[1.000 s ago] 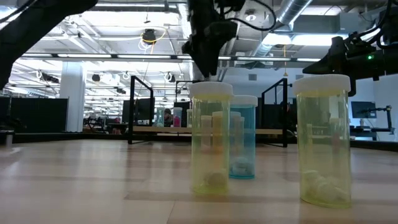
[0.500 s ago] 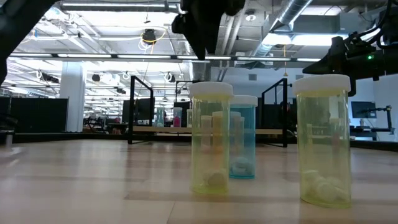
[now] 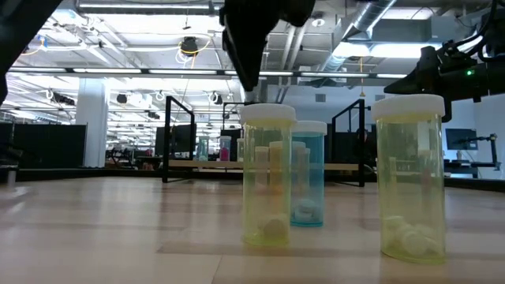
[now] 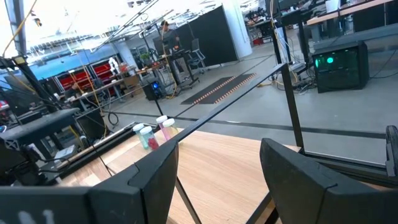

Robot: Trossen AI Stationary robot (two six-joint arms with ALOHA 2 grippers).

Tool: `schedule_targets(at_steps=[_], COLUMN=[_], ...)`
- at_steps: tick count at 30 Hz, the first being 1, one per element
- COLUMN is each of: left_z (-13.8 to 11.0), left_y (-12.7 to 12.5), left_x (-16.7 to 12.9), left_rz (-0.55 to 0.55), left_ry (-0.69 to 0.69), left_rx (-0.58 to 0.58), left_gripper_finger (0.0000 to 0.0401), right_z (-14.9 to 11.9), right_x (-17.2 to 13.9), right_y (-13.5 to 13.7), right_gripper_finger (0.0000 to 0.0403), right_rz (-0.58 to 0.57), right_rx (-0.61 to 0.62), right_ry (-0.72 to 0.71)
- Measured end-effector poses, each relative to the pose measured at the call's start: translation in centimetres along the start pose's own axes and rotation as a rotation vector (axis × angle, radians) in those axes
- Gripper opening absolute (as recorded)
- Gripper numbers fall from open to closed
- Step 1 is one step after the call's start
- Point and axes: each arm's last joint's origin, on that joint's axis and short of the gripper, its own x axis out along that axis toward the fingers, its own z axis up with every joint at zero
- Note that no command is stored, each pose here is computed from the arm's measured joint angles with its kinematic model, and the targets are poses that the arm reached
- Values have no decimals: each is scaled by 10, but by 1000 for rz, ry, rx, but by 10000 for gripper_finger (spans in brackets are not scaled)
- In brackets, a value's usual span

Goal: Pick and place medicine bottles onto shelf by color
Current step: Put the pink pill bottle on the shelf

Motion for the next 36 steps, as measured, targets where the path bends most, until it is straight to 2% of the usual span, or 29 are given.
schedule_targets(at_steps=[5, 12, 18, 25, 28, 32, 36], left_z=[1, 2, -1, -10, -14, -34, -57], left_y=[7, 20, 35, 67, 79, 94, 97], left_x=[18, 35, 33, 18, 10, 2, 8], left_rz=[-4, -56, -74, -84, -89, -92, -101], left_ry=[41, 80, 125, 186, 167, 124, -59], left_rx=[77, 114, 134, 117, 106, 77, 4], left_gripper_finger=[177, 177, 177, 177, 176, 176, 176], right_z=[0, 0, 0, 0, 0, 0, 0], right_x=[0, 0, 0, 0, 0, 0, 0], right_y=[0, 0, 0, 0, 0, 0, 0], right_gripper_finger=[249, 249, 249, 249, 249, 249, 249], right_rz=[0, 0, 0, 0, 0, 0, 0], right_rx=[0, 0, 0, 0, 0, 0, 0], right_ry=[0, 0, 0, 0, 0, 0, 0])
